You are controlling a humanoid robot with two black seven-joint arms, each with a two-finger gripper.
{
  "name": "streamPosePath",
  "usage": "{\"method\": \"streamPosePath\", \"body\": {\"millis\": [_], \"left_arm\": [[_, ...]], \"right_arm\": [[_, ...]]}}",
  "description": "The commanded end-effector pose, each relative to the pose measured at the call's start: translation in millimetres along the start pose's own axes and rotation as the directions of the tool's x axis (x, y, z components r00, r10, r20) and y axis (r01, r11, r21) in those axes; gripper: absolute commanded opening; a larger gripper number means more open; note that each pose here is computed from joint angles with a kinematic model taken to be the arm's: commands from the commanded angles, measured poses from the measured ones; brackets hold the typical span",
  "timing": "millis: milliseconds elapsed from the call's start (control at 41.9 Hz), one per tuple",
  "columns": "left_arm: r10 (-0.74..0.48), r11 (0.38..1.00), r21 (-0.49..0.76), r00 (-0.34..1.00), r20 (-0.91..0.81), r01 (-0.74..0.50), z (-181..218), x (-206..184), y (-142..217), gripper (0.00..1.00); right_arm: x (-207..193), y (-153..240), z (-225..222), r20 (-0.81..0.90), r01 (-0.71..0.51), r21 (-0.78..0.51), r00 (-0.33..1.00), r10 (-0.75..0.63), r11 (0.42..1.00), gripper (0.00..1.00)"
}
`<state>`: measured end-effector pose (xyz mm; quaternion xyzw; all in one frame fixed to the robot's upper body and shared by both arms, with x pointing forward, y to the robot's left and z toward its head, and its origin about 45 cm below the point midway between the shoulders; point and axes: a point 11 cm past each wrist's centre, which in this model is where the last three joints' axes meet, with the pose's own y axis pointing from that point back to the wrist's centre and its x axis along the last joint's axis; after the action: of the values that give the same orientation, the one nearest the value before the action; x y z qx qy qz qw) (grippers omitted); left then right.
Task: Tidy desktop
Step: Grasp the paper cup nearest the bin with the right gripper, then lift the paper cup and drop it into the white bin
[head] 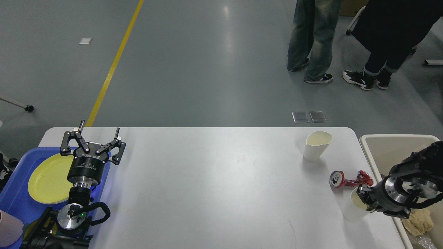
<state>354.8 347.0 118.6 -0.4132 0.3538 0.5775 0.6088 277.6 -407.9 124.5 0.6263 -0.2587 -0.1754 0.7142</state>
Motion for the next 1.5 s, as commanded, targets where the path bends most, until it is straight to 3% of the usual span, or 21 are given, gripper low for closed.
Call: {"method": "streamPosePath", "body": {"millis": [0, 191, 382, 597, 884, 1051, 1481], "left_arm": [[0.000, 1.000, 0.000, 1.000, 0.000, 0.000, 0.0, 0.0, 0.0, 0.96], [0.000, 1.000, 0.000, 1.000, 0.000, 0.000, 0.0, 0.0, 0.0, 0.96], [0.000, 1.000, 0.000, 1.000, 0.000, 0.000, 0.0, 0.0, 0.0, 0.96], [0.000, 1.000, 0.000, 1.000, 0.000, 0.000, 0.0, 0.0, 0.0, 0.96], [0.000, 1.000, 0.000, 1.000, 0.000, 0.000, 0.0, 0.0, 0.0, 0.96], [0.001, 1.000, 0.000, 1.000, 0.000, -0.001, -0.1, 0.4, 0.2, 0.96], [0.000, 1.000, 0.000, 1.000, 0.000, 0.000, 0.0, 0.0, 0.0, 0.96]], "right_arm": [[5.1, 28.7, 4.2, 0.032, 0.065, 0.036, 0.997, -0.067, 0.997, 0.00], [20.8, 102.8, 3.1, 0.020, 0.120, 0.084, 0.992, -0.122, 0.989, 0.00], [30.2, 183.5, 2.7, 0.002, 0.048, 0.115, 0.999, -0.048, 0.992, 0.00], [27.9, 228.1, 3.5, 0.005, -0.002, 0.150, 1.000, 0.001, 0.989, 0.00], [32.6, 226.5, 14.2, 0.031, -0.027, 0.124, 0.999, 0.023, 0.992, 0.00], [54.4, 219.1, 47.4, 0.108, -0.112, 0.046, 0.988, 0.107, 0.993, 0.00], [100.5, 106.3, 170.2, 0.304, -0.285, -0.195, 0.892, 0.334, 0.939, 0.00]]}}
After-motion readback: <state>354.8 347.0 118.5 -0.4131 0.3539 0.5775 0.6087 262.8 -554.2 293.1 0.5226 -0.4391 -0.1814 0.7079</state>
